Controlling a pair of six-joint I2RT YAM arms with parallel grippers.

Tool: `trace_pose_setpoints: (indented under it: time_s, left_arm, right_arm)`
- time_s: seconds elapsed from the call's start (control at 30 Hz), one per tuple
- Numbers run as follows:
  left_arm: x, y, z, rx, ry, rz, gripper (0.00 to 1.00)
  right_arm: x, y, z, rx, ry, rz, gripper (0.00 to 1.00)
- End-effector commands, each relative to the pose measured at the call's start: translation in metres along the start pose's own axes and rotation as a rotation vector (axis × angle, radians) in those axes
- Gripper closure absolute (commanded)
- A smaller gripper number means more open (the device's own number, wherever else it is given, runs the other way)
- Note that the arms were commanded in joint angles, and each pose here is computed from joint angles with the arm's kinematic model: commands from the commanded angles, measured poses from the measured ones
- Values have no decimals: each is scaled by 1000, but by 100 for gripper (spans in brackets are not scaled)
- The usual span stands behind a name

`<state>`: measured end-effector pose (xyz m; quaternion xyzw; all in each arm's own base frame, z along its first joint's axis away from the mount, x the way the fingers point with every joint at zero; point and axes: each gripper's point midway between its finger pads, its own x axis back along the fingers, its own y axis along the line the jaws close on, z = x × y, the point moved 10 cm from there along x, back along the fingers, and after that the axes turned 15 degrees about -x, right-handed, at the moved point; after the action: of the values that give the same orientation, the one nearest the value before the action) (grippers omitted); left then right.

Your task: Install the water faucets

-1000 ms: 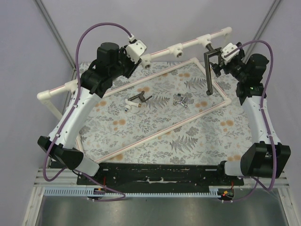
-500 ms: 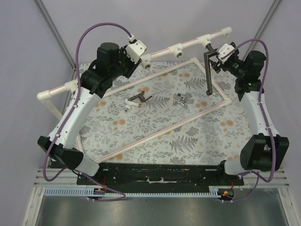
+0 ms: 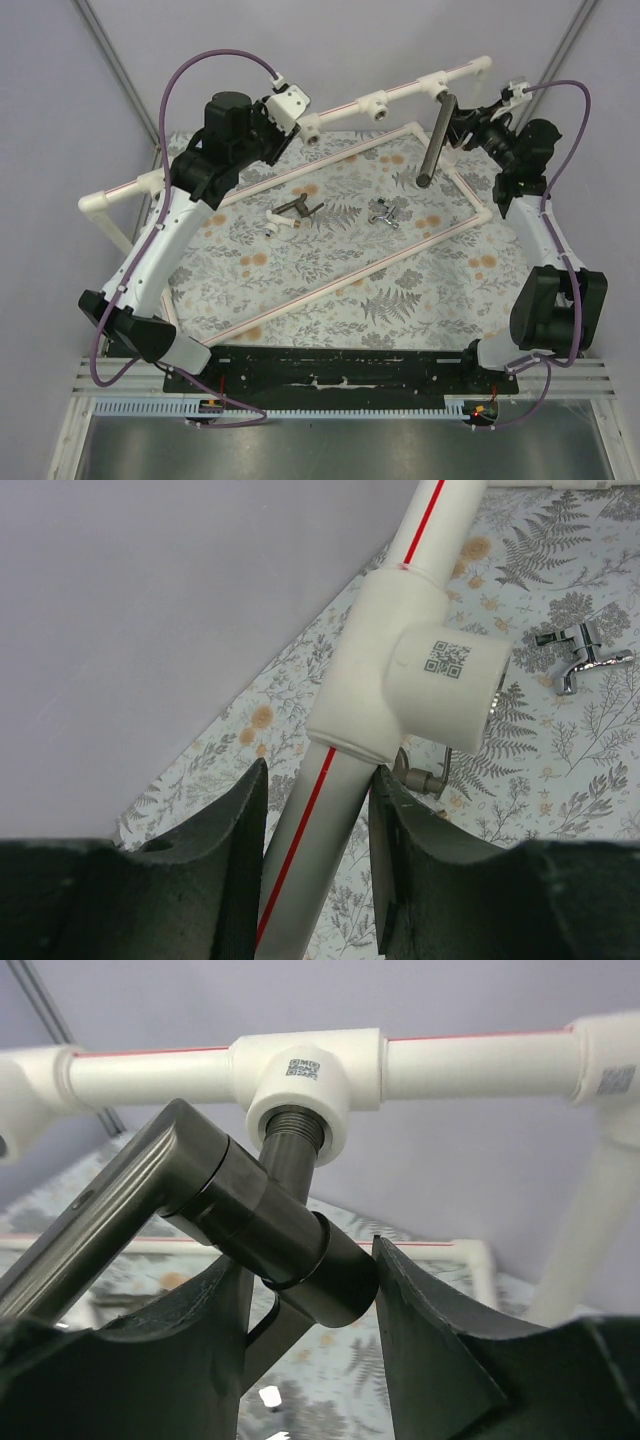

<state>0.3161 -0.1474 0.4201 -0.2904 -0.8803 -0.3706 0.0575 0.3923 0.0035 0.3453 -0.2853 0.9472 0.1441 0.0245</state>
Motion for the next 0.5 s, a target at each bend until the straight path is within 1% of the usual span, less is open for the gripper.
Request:
trace_pose_setpoints:
  time_s: [0.0, 0.03, 0.13, 0.17, 0.27, 0.33, 0.37, 0.47]
  left_arm:
    - [6, 6, 3, 215, 21, -115, 98]
    - [6, 6, 3, 218, 18, -113, 98]
    - [7, 6, 1, 221, 9, -112, 98]
    - [8, 6, 1, 221, 9, -112, 98]
    - [9, 6, 1, 220, 5, -113, 98]
    - [10, 6, 1, 220, 4, -114, 98]
    - [10, 5, 2, 219, 5, -111, 98]
    - [10, 6, 1, 220, 2, -115, 98]
  right_arm:
    - [-14, 17, -3, -492, -112, 21, 64]
    - [-15, 15, -2, -600, -139, 56, 66]
    - [-19, 12, 3, -1022, -251, 132, 67]
    - [-21, 10, 9, -1176, -285, 139, 67]
    - [-25, 7, 16, -1554, -366, 132, 68]
    - [-29, 8, 21, -1741, -403, 138, 68]
    - [-30, 9, 19, -1793, -422, 135, 67]
    - [-32, 15, 10, -1864, -463, 132, 62]
